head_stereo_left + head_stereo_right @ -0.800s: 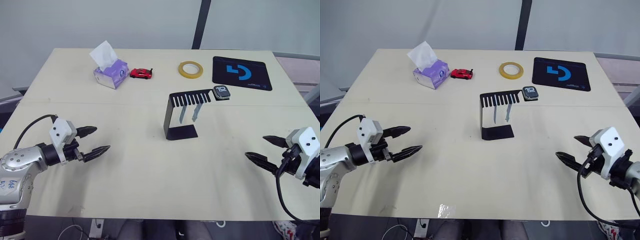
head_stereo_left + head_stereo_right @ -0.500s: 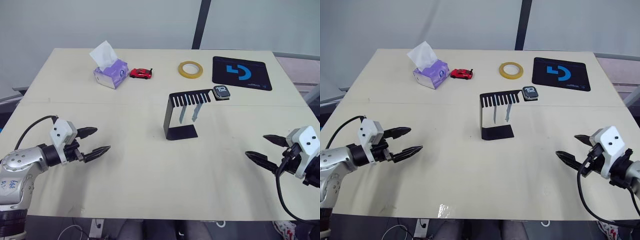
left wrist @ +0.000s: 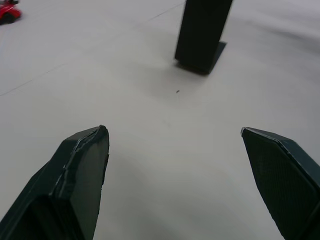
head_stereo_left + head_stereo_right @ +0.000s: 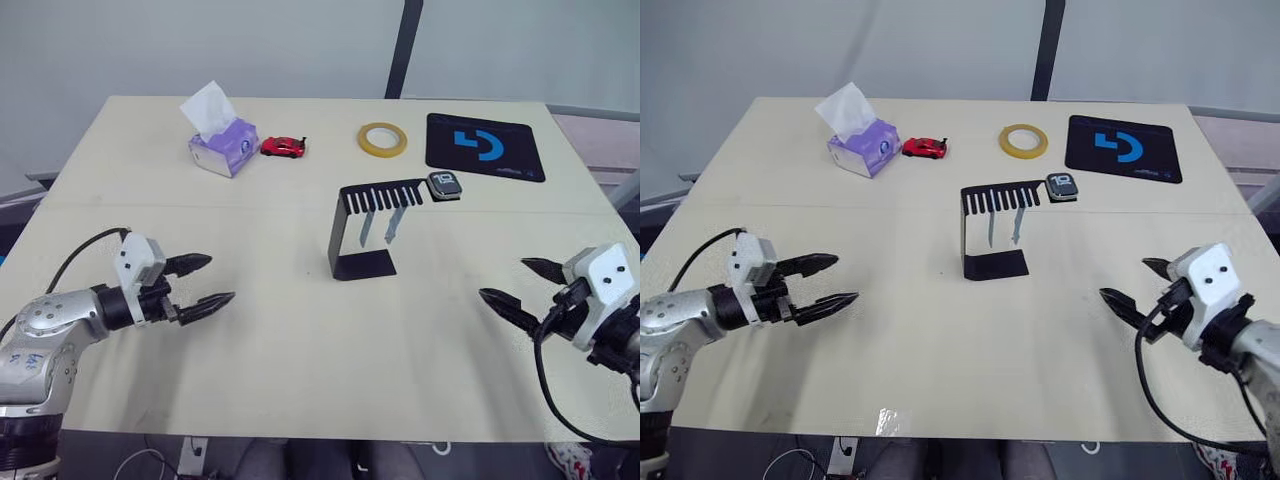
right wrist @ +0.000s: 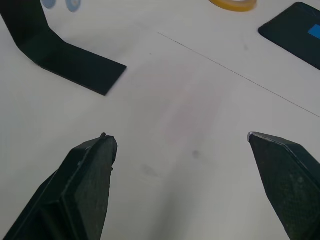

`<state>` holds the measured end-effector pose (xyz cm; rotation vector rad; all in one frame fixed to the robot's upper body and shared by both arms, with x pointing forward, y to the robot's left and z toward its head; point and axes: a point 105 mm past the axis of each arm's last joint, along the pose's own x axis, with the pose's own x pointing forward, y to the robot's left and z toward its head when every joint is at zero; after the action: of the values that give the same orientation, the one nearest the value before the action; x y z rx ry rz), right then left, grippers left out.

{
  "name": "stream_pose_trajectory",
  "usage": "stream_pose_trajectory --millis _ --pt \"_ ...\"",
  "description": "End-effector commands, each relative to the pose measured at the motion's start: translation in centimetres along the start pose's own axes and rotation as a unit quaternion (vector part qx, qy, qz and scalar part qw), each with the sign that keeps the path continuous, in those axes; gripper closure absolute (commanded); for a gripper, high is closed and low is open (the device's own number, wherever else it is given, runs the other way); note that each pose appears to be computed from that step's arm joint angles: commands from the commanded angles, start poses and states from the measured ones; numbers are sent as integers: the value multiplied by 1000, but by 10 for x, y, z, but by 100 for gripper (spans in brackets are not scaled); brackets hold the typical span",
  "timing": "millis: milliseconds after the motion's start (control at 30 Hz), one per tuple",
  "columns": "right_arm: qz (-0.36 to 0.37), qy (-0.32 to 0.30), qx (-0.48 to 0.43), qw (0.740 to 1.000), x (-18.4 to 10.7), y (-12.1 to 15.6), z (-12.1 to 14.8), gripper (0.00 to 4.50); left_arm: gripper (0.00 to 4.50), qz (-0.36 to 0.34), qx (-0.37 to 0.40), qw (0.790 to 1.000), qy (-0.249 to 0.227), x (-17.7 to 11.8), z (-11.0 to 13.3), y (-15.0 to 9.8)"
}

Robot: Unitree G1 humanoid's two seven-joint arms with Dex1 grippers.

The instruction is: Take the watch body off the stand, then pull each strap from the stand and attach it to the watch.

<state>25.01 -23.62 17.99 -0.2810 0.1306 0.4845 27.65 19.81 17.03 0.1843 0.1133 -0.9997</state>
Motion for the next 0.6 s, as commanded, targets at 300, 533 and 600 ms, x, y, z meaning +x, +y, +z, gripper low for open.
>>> stream_pose_trajectory --millis 300,533,600 --pt "-64 -169 58 982 18 57 92 3 0 -147 70 977 -134 52 109 -37" --pt "-97 -182 83 975 29 58 112 3 0 -187 94 964 -166 77 124 -41" --pt "-102 -180 81 975 31 57 116 3 0 -187 102 961 -175 82 128 -40"
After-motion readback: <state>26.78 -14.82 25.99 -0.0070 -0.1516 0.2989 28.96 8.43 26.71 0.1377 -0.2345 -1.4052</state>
